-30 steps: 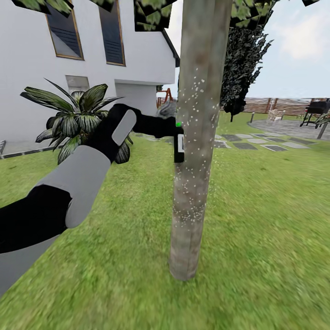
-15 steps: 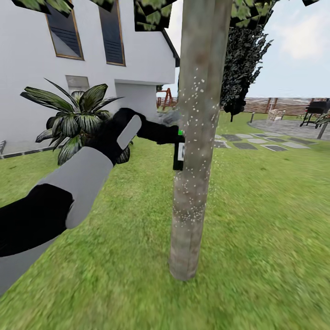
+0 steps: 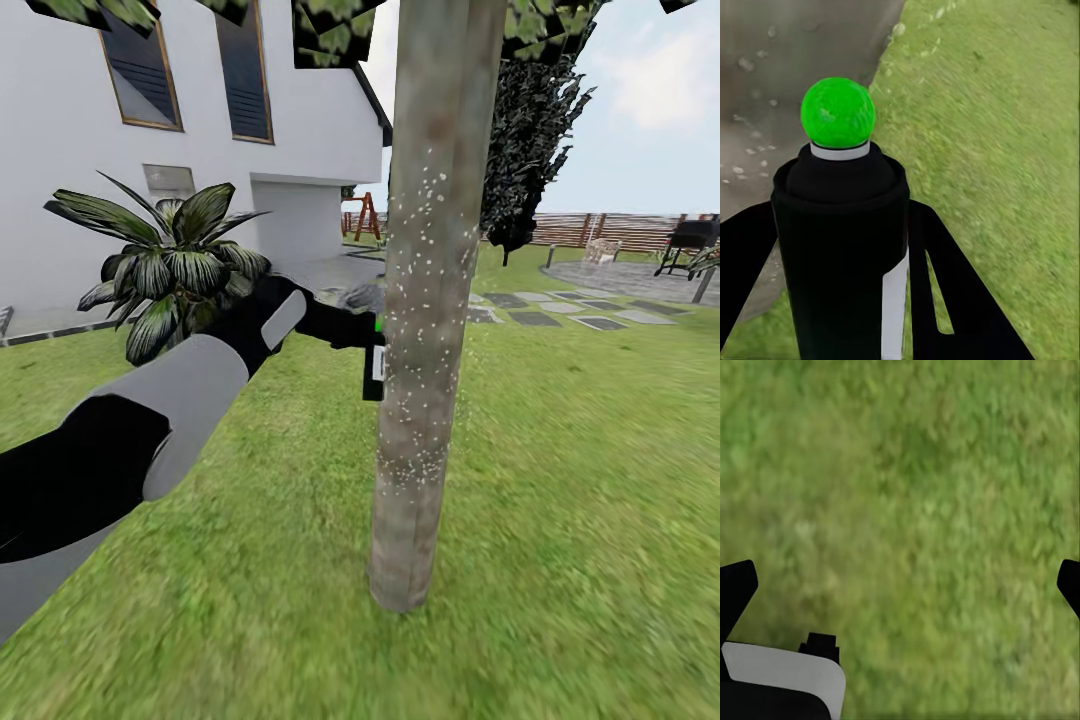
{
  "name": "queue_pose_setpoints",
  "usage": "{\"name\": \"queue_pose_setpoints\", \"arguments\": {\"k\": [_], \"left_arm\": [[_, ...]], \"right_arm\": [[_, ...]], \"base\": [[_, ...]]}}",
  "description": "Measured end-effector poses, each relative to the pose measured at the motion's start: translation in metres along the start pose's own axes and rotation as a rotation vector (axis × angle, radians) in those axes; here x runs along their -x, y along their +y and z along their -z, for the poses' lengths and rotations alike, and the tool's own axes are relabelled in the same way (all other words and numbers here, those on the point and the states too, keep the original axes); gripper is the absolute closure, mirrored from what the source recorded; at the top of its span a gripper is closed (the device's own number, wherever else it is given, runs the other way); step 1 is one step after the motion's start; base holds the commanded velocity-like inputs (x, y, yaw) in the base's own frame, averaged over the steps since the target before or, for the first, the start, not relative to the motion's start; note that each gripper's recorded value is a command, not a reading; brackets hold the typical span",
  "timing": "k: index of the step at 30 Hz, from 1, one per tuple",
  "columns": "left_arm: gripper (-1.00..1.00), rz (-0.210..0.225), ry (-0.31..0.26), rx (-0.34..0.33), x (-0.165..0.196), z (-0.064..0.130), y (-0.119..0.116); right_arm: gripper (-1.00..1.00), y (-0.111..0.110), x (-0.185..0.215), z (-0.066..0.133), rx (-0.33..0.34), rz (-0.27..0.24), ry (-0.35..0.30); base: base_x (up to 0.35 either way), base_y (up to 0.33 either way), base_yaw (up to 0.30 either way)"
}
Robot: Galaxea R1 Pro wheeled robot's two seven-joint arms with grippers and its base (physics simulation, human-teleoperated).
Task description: In the garden, pick up the pesticide atomizer on the floor and spray pesticide onto both trees until each tree trunk is fully covered.
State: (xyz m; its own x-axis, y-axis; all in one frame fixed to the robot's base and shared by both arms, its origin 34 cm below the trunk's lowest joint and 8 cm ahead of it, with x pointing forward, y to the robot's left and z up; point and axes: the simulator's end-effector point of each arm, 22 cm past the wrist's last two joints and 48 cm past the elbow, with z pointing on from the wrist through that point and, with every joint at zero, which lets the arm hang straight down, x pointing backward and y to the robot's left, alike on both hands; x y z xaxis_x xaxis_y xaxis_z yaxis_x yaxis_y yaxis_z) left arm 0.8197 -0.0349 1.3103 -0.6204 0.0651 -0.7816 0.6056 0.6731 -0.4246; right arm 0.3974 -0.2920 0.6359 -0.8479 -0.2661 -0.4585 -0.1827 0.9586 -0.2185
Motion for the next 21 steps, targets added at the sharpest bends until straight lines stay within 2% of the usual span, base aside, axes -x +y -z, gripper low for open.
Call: {"name": "queue_pose_setpoints", "arguments": {"k": [4,9,11,14,16,18,21], "left_arm": [[1.0,0.017,-0.035,0.027,-0.005,-0.007,0.022],[1.0,-0.008,-0.102,0.043,0.003,-0.009,0.032],[1.0,-0.014,-0.123,0.09,-0.007,-0.014,0.057],[1.0,-0.026,-0.149,0.128,-0.02,-0.02,0.079],[1.0,-0.057,-0.175,0.149,-0.035,-0.027,0.093],[1.0,-0.083,-0.167,0.166,-0.049,-0.033,0.102],[1.0,-0.089,-0.162,0.172,-0.068,-0.04,0.11]], "right_arm": [[-1.0,0.0,0.0,0.0,0.0,0.0,0.0],[-1.0,0.0,0.0,0.0,-0.001,-0.001,0.0],[-1.0,0.0,0.0,0.0,-0.001,-0.001,0.001],[-1.0,0.0,0.0,0.0,-0.001,-0.001,0.001],[-1.0,0.0,0.0,0.0,-0.001,-0.001,0.001],[-1.0,0.0,-0.001,0.0,-0.001,-0.001,0.001],[-1.0,0.0,0.0,0.0,-0.001,-0.001,0.0]], "base": [[0.0,0.0,0.0],[0.0,0.0,0.0],[0.0,0.0,0.0],[0.0,0.0,0.0],[0.0,0.0,0.0],[0.0,0.0,0.0],[0.0,0.0,0.0]]}}
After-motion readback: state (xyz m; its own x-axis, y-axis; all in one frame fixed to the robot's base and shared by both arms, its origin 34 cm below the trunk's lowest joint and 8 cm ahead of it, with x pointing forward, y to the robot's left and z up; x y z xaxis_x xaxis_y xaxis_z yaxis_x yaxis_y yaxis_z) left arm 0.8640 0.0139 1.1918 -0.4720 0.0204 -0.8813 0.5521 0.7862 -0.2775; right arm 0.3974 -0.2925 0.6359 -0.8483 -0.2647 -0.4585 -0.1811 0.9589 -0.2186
